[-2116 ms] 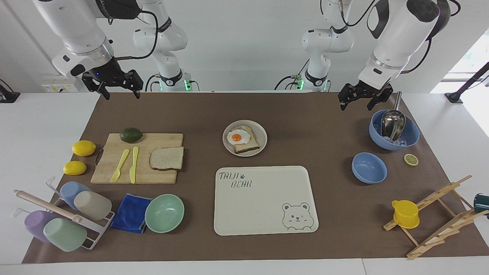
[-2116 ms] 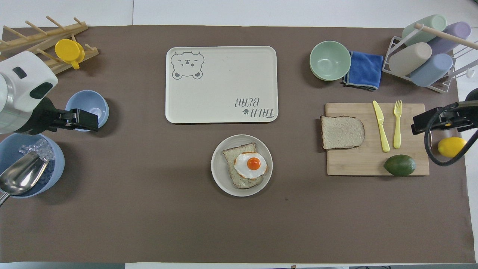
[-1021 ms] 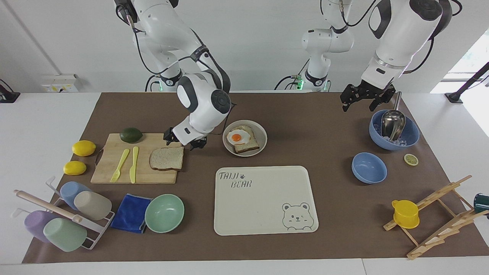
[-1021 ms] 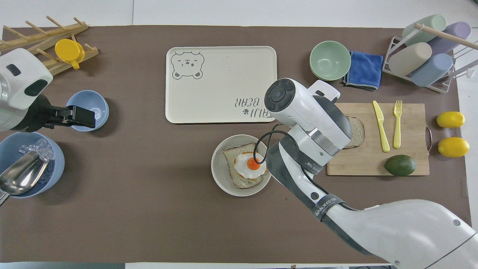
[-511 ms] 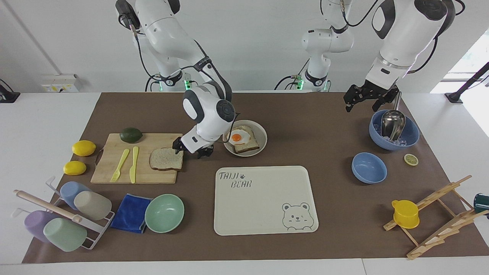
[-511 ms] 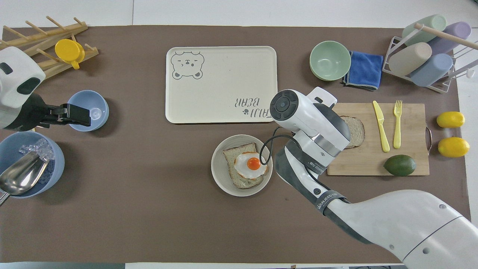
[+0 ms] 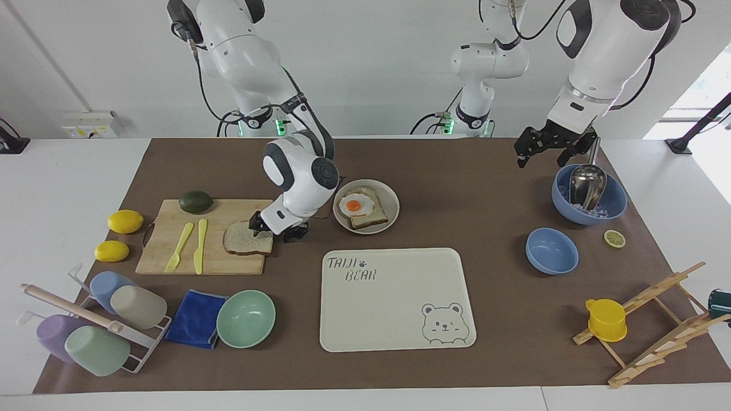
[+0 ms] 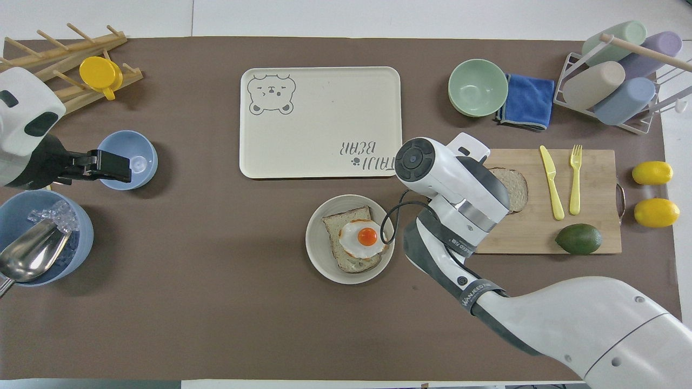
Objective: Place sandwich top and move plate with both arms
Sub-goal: 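Grasp the bread slice on the wooden board with the right gripper, then carry the bread slice over the plate and lower it onto the egg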
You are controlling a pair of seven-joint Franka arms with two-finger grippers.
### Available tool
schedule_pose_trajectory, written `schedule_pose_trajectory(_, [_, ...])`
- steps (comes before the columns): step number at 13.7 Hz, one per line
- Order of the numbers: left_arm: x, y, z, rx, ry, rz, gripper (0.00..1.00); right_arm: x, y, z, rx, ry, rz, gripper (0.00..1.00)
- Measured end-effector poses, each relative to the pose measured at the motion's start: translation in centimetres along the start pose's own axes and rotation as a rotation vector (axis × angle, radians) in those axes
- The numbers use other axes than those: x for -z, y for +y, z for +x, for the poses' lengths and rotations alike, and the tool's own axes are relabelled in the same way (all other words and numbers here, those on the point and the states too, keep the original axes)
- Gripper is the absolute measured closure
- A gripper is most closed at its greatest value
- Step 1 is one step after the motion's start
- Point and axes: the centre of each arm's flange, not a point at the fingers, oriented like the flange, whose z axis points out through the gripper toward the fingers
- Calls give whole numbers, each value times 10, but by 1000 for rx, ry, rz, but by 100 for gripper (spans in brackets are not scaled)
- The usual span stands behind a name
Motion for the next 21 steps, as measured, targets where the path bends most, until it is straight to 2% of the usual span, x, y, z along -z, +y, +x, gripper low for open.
schedule_pose_trajectory(2, [0,0,0,0,0,0,0,-1,-1,-5,6,5,0,27])
schedule_pose_trajectory(3, [0,0,0,0,0,0,0,-1,0,-6,7,4,-2,28])
schedule_pose_trajectory(4, [0,0,0,0,0,0,0,-1,0,-7,8,4,-4,34])
schedule_pose_trajectory(5, [0,0,0,0,0,0,0,-1,1,-9,9,4,-6,34])
schedule_pose_trajectory(6, [0,0,0,0,0,0,0,-1,1,-10,12,7,-12,41])
schedule_pose_trajectory(9, [0,0,0,0,0,0,0,4,4,-12,15,19,-30,74])
schedule_pose_trajectory(11, [0,0,0,0,0,0,0,10,3,-14,21,18,-48,81])
schedule_pose_trajectory(13, [0,0,0,0,0,0,0,30,3,-16,30,-2,-105,84])
schedule_pose_trajectory(16, [0,0,0,0,0,0,0,111,13,-17,83,-16,-164,91])
schedule_pose_trajectory(18, [0,-1,0,1,0,0,0,179,24,-32,82,-17,-108,91])
schedule_pose_trajectory(21, [0,-4,0,7,1,0,0,232,9,-65,79,9,-18,91])
